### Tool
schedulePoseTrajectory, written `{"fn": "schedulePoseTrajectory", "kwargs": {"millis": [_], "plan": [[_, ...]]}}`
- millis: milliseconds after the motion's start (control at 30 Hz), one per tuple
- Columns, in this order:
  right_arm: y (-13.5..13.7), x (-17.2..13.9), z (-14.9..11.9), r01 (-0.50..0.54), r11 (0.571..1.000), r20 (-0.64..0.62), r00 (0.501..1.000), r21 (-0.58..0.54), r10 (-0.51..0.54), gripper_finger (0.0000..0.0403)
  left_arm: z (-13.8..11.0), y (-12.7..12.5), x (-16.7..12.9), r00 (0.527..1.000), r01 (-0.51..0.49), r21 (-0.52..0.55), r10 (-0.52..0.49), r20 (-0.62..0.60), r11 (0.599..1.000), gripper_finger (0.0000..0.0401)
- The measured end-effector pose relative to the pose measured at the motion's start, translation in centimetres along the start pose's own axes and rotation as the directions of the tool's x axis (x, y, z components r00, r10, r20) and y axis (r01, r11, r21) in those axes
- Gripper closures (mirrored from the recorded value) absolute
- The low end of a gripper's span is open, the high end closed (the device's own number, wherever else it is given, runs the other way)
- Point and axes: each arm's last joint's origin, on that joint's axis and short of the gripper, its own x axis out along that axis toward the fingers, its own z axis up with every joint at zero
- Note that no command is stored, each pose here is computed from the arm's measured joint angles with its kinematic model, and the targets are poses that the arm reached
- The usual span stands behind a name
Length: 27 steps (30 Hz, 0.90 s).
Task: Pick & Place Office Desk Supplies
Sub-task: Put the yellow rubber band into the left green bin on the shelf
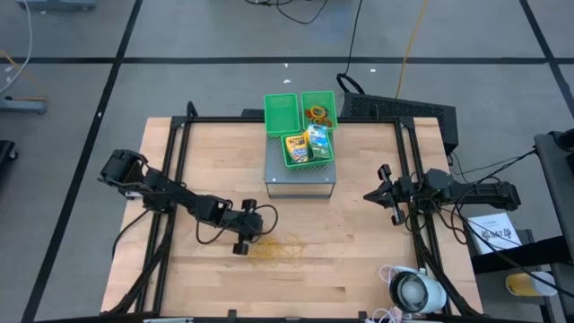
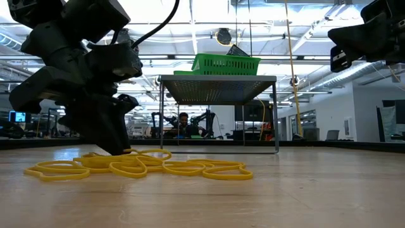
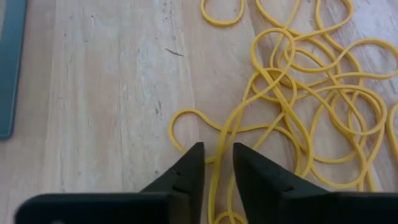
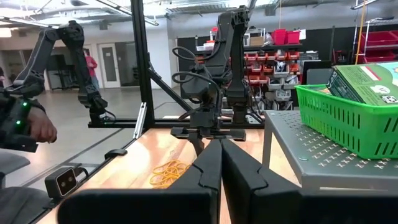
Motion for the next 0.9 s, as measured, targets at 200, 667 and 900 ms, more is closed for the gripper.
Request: {"fn": "schedulePoseTrajectory", "kwargs": {"millis": [200, 667, 900], "plan": [[0.0, 0.0, 0.0, 0.0, 1.0, 0.0, 1.0, 0.0, 0.0, 0.0403, 0.0, 0.0, 0.0, 1.0, -0.003, 0.005, 0.003, 0.001, 1.0, 0.0357], [0.0, 0.0, 0.0, 0.0, 1.0, 0.0, 1.0, 0.0, 0.0, 0.0403, 2.6, -0.1, -2.3, 0.986, 0.021, -0.054, -0.012, 0.166, 0.998, 0.0396], [0.0, 0.0, 0.0, 0.0, 1.0, 0.001, 1.0, 0.0, 0.0, 0.0403, 6.6, 0.0, -7.3, 0.92, -0.012, 0.037, -0.004, 0.393, 0.999, 0.0397]]}}
